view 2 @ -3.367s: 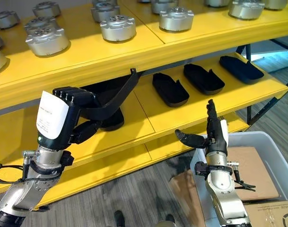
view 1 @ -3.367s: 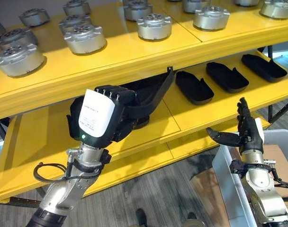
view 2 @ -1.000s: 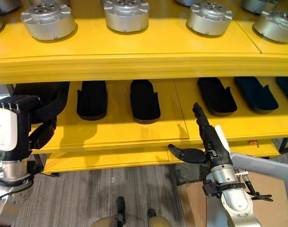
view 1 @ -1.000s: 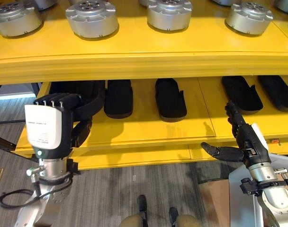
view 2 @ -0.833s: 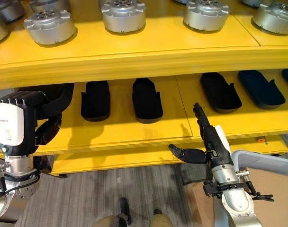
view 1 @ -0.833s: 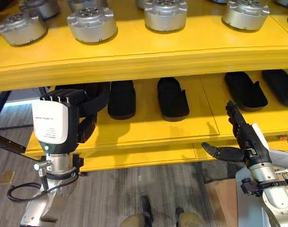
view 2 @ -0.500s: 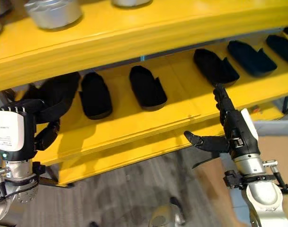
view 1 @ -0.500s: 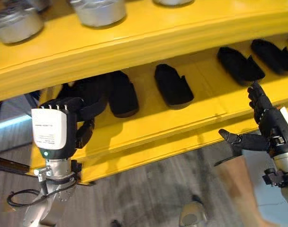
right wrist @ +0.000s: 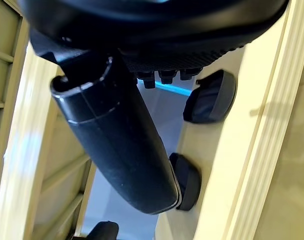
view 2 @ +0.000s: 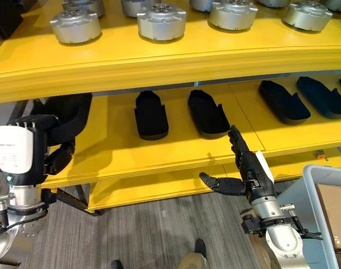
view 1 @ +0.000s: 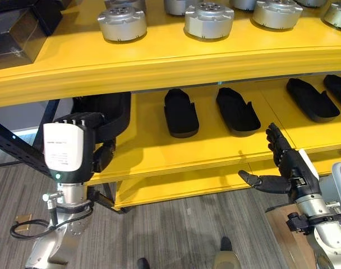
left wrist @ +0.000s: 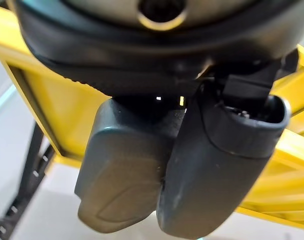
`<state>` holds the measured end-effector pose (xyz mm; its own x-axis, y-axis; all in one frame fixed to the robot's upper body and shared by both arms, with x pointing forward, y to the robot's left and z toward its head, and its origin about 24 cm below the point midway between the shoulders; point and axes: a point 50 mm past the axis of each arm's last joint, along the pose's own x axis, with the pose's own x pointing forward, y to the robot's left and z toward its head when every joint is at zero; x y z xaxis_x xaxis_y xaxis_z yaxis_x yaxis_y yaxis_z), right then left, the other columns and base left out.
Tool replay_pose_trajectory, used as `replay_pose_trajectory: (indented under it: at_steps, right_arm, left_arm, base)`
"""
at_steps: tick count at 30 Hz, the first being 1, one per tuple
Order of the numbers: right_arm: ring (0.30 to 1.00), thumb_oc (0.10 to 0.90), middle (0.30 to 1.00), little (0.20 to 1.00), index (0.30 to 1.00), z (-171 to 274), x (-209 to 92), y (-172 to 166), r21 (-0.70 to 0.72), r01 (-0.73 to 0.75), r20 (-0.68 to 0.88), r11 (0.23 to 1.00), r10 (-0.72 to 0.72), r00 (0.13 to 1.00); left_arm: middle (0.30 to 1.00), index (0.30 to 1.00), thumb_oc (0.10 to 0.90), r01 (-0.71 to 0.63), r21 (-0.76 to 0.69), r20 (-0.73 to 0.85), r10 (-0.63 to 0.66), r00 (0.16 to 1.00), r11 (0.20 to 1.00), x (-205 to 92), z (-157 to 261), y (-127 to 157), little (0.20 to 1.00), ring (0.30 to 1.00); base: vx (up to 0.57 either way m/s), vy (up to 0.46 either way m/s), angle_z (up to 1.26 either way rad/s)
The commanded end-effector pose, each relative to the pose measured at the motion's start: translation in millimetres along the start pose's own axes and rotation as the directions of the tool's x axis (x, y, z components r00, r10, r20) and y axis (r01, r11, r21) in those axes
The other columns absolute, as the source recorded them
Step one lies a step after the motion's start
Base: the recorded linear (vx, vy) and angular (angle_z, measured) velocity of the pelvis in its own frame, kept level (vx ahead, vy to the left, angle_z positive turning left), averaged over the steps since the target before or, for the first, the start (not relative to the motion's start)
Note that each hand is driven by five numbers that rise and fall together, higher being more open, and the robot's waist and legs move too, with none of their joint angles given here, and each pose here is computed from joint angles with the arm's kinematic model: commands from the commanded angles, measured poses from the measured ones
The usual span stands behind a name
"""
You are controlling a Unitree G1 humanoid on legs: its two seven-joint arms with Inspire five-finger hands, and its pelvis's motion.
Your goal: Move parts from the plastic box to the shelf.
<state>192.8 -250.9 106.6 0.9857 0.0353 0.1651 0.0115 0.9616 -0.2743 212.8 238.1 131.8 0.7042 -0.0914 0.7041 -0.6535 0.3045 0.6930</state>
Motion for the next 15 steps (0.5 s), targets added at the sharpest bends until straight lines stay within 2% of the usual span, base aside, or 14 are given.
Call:
replay_pose_trajectory:
  at_steps: [1,13,15]
  right_arm:
    - [1.0,0.9,1.0,1.0,1.0,46,2,-13,-0.037,0.014,0.234,0.999,-0.005,0.972]
    - [1.0,0.9,1.0,1.0,1.0,48,4,-11,-0.06,-0.081,0.208,0.995,0.092,0.974]
    - [1.0,0.9,1.0,1.0,1.0,48,9,-8,-0.067,-0.108,0.201,0.992,0.119,0.972]
  left_arm:
    - [0.3,0.3,0.4,-0.292,0.015,0.092,0.289,0.953,0.956,35,3,42,0.3,0.3]
    - [0.3,0.3,0.4,-0.241,0.022,0.029,0.24,0.97,0.97,44,5,27,0.3,0.3]
    - [0.3,0.3,0.4,-0.258,0.084,-0.035,0.262,0.965,0.962,50,-5,22,0.3,0.3]
  base:
    - [0.04,-0.017,-0.03]
    - [0.05,-0.03,-0.03]
    - [0.07,0.001,-0.06]
